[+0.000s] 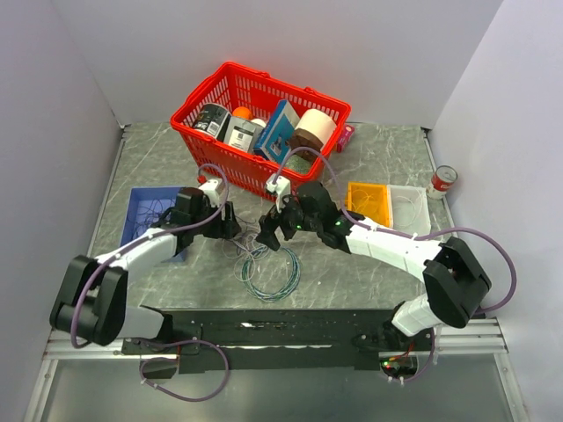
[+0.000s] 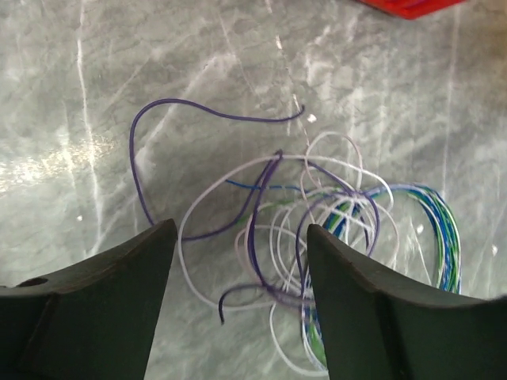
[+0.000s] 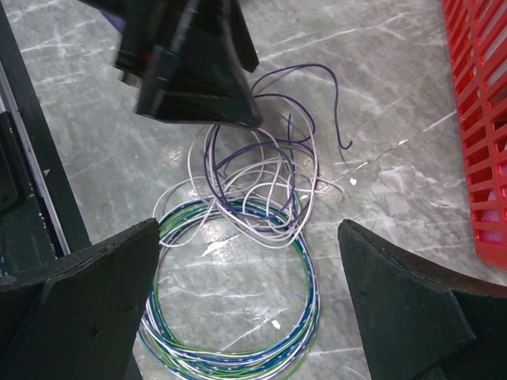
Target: Untangle the cables
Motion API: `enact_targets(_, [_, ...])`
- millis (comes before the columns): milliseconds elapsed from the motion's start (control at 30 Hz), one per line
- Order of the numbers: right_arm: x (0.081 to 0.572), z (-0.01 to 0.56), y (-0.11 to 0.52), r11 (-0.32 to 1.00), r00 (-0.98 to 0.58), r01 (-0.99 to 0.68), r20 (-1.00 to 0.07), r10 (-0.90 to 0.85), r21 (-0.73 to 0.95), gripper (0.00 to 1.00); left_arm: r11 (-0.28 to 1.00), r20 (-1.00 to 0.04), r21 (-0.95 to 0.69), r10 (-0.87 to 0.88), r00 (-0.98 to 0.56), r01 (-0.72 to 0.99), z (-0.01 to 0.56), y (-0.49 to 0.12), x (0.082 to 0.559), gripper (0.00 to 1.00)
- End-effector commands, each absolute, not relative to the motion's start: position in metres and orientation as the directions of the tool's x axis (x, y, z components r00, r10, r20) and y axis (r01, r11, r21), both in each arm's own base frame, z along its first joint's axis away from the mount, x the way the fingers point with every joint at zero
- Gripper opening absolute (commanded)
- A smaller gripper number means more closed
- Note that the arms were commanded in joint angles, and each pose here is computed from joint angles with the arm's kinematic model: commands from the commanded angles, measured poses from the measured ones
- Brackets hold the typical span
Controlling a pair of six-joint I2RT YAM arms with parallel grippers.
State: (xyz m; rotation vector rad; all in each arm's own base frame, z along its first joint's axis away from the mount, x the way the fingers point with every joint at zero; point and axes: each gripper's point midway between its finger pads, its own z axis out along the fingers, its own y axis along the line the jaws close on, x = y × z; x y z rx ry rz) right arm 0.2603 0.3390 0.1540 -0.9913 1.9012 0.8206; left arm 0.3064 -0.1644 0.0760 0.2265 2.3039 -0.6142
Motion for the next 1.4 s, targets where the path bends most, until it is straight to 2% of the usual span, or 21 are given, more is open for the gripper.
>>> enact_targets(0, [0.265, 0.174, 0.338, 0.475, -0.299, -0.870, -0.908, -0.294, 0.132, 1.00, 0.881, -0.681, -0.400, -0.100, -0.726, 0.254, 0.080, -0.172, 0.324, 0.66])
enact_targets(67, [0.266, 0.175, 0.335, 0.480, -0.297, -0.868, -0.909, -0.293, 0.129, 1.00, 0.883, -0.655, -0.409, -0.108, -0.748, 0.231, 0.072, -0.171, 0.322, 0.60])
enact_targets(167, [0.271, 0.172, 0.328, 0.489, -0.307, -0.862, -0.906, -0.290, 0.135, 1.00, 0.893, -0.617, -0.407, -0.114, -0.779, 0.191, 0.063, -0.167, 0.315, 0.41])
enact_targets(200, [0.271, 0.172, 0.327, 0.488, -0.308, -0.862, -0.906, -0.290, 0.136, 1.00, 0.895, -0.624, -0.403, -0.115, -0.773, 0.192, 0.065, -0.167, 0.317, 0.18])
enact_targets(233, [0.273, 0.173, 0.326, 0.490, -0.308, -0.861, -0.907, -0.288, 0.136, 1.00, 0.899, -0.640, -0.393, -0.117, -0.760, 0.193, 0.070, -0.166, 0.322, 0.07])
enact_targets(267, [0.274, 0.171, 0.327, 0.485, -0.304, -0.865, -0.905, -0.298, 0.130, 1.00, 0.898, -0.651, -0.393, -0.121, -0.750, 0.196, 0.076, -0.165, 0.325, 0.01])
enact_targets(367, [0.277, 0.165, 0.329, 0.481, -0.300, -0.869, -0.897, -0.326, 0.115, 1.00, 0.881, -0.691, -0.403, -0.114, -0.714, 0.249, 0.105, -0.170, 0.330, 0.01])
enact_targets(500, [0.269, 0.169, 0.346, 0.434, -0.285, -0.891, -0.908, -0.308, 0.133, 1.00, 0.856, -0.751, -0.368, -0.044, -0.658, 0.363, 0.149, -0.169, 0.313, 0.01])
enact_targets(633, [0.264, 0.185, 0.370, 0.373, -0.260, -0.916, -0.925, -0.279, 0.145, 1.00, 0.806, -0.885, -0.282, -0.010, -0.465, 0.520, 0.210, -0.165, 0.284, 0.01])
enact_targets(867, [0.260, 0.240, 0.396, 0.265, -0.197, -0.953, -0.967, -0.161, 0.150, 1.00, 0.706, -0.964, -0.220, -0.050, -0.263, 0.673, 0.272, -0.166, 0.228, 0.01])
enact_targets(1000, [0.244, 0.263, 0.410, 0.198, -0.149, -0.973, -0.980, -0.129, 0.122, 1.00, 0.734, -0.986, -0.164, -0.126, -0.105, 0.659, 0.313, -0.151, 0.221, 0.01])
enact_targets(1200, [0.235, 0.269, 0.423, 0.159, -0.176, -0.975, -0.978, -0.110, 0.158, 1.00, 0.855, -0.934, 0.011, -0.176, 0.310, 0.519, 0.435, -0.107, 0.205, 0.01])
enact_targets(1367, [0.246, 0.249, 0.445, 0.159, -0.211, -0.969, -0.969, -0.129, 0.190, 1.00, 0.859, -0.890, 0.045, -0.197, 0.411, 0.509, 0.481, -0.101, 0.185, 0.01])
